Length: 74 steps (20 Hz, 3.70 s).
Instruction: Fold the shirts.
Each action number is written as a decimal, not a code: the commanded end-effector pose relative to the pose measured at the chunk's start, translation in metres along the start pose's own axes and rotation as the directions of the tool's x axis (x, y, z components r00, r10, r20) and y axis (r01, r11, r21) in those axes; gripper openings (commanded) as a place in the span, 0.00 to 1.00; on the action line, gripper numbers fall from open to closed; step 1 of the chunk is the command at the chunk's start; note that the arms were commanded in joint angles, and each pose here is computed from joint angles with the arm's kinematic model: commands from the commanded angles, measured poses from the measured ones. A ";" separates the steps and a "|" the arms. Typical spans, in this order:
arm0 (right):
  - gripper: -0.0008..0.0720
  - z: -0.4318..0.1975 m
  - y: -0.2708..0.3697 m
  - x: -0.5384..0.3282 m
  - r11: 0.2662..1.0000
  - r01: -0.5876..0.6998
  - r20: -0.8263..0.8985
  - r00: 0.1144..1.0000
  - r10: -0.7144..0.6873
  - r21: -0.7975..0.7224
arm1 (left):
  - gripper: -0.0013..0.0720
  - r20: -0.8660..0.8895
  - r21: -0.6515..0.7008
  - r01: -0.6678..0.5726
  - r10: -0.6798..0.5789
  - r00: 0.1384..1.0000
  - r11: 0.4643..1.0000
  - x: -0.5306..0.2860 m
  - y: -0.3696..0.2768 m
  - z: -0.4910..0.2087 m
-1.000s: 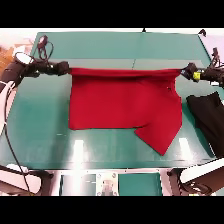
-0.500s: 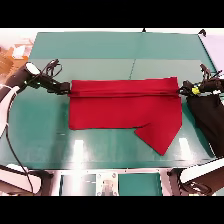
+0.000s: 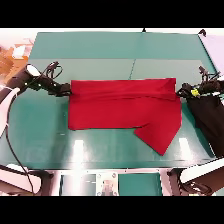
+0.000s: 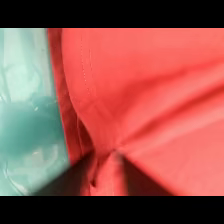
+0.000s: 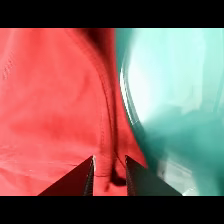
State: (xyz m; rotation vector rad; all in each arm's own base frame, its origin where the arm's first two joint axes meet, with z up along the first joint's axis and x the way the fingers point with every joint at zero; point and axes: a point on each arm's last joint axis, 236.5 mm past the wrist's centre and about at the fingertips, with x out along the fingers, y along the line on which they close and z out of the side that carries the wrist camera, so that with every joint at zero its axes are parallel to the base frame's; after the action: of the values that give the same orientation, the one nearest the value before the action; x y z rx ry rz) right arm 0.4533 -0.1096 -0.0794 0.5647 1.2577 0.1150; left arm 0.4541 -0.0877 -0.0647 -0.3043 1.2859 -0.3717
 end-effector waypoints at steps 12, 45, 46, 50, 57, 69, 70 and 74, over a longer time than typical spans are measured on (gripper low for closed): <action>0.37 -0.141 -0.032 -0.102 0.935 0.015 0.039 0.999 -0.030 0.355 | 0.59 -0.229 -0.282 -0.050 -0.016 0.973 0.958 -0.075 0.004 -0.149; 0.59 -0.246 -0.009 -0.046 0.806 -0.012 -0.007 1.000 0.020 0.592 | 0.05 0.309 -0.516 0.172 -0.005 0.951 0.839 0.019 -0.068 -0.174; 0.59 -0.252 -0.006 -0.037 0.794 -0.022 -0.008 0.999 0.034 0.608 | 0.05 0.312 -0.515 0.173 -0.004 0.950 0.839 0.018 -0.068 -0.173; 0.47 -0.267 0.016 -0.002 0.770 -0.089 -0.025 0.991 0.135 0.632 | 0.05 0.306 -0.515 0.171 -0.006 0.952 0.840 0.019 -0.068 -0.175; 0.03 -0.250 0.018 -0.019 0.815 -0.083 -0.011 0.994 0.109 0.573 | 0.05 0.193 -0.390 0.102 -0.027 0.981 0.915 0.020 -0.079 -0.193; 0.03 -0.299 0.005 -0.052 0.808 0.143 -0.190 0.981 -0.039 0.571 | 0.05 -0.049 -0.130 -0.226 0.221 0.974 0.966 -0.021 -0.051 -0.208; 0.03 -0.303 0.004 -0.053 0.807 0.156 -0.206 0.978 -0.044 0.570 | 0.05 -0.039 -0.105 -0.252 0.250 0.968 0.962 -0.031 -0.048 -0.205; 0.03 -0.283 0.013 -0.064 0.815 0.112 -0.163 0.986 -0.022 0.569 | 0.05 -0.050 -0.015 -0.298 0.297 0.953 0.954 -0.063 -0.038 -0.202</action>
State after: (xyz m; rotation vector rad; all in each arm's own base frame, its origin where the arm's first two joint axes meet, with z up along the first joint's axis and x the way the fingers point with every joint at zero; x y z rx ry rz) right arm 0.1677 -0.0272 -0.0842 1.0364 1.4745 -0.3267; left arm 0.2467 -0.1204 -0.0578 -0.2362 1.3323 -0.1154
